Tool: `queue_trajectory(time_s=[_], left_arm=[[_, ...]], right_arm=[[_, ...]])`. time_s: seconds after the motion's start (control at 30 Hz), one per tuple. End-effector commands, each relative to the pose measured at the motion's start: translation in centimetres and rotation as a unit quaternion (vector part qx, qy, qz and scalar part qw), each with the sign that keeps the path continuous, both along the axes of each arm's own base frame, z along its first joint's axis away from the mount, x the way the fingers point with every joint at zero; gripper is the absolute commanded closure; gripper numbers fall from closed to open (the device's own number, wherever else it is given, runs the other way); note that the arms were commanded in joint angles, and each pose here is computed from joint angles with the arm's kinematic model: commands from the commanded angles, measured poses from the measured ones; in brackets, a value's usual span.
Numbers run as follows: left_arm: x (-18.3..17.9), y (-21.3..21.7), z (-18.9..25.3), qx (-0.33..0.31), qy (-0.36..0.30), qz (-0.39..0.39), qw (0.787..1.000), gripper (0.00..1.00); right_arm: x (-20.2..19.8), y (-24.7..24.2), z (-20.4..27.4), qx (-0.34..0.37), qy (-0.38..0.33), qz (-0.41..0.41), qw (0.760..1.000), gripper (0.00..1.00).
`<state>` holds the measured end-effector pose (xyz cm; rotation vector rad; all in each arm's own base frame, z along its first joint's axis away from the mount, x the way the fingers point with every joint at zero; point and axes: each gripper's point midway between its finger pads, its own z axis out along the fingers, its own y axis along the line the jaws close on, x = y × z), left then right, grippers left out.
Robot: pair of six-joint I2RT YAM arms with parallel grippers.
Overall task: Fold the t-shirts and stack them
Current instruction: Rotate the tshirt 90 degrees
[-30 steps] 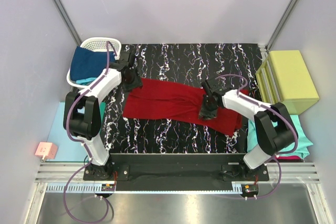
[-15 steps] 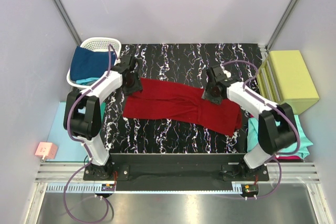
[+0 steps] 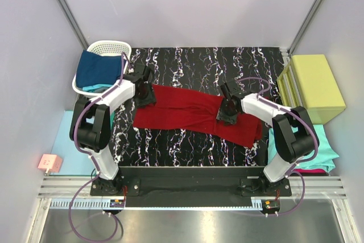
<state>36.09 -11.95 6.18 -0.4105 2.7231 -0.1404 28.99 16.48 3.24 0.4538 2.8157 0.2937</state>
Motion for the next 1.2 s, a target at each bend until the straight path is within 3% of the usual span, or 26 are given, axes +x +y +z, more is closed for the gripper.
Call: queue_trajectory(time_s=[0.0,0.1,0.17,0.47,1.17], left_arm=[[1.7,-0.3,2.3,-0.005,-0.049,0.003,0.999,0.49],[2.7,0.0,3.7,0.0,-0.07,0.01,0.998,0.48],[3.7,0.0,4.4,-0.005,-0.081,0.014,0.997,0.48],[6.1,0.1,0.7,-0.007,-0.035,0.011,0.999,0.51],[2.8,-1.6,-7.0,-0.031,0.073,-0.027,0.996,0.52]], right_arm=[[1.4,-0.5,3.9,-0.005,-0.073,-0.01,0.997,0.55],[3.2,-2.6,7.7,-0.03,-0.156,-0.059,0.985,0.5],[4.3,-3.2,9.1,-0.028,-0.175,-0.073,0.981,0.48],[4.4,-3.5,3.5,-0.042,-0.055,-0.067,0.995,0.55],[2.1,-4.9,-2.7,-0.102,0.047,-0.067,0.991,0.58]])
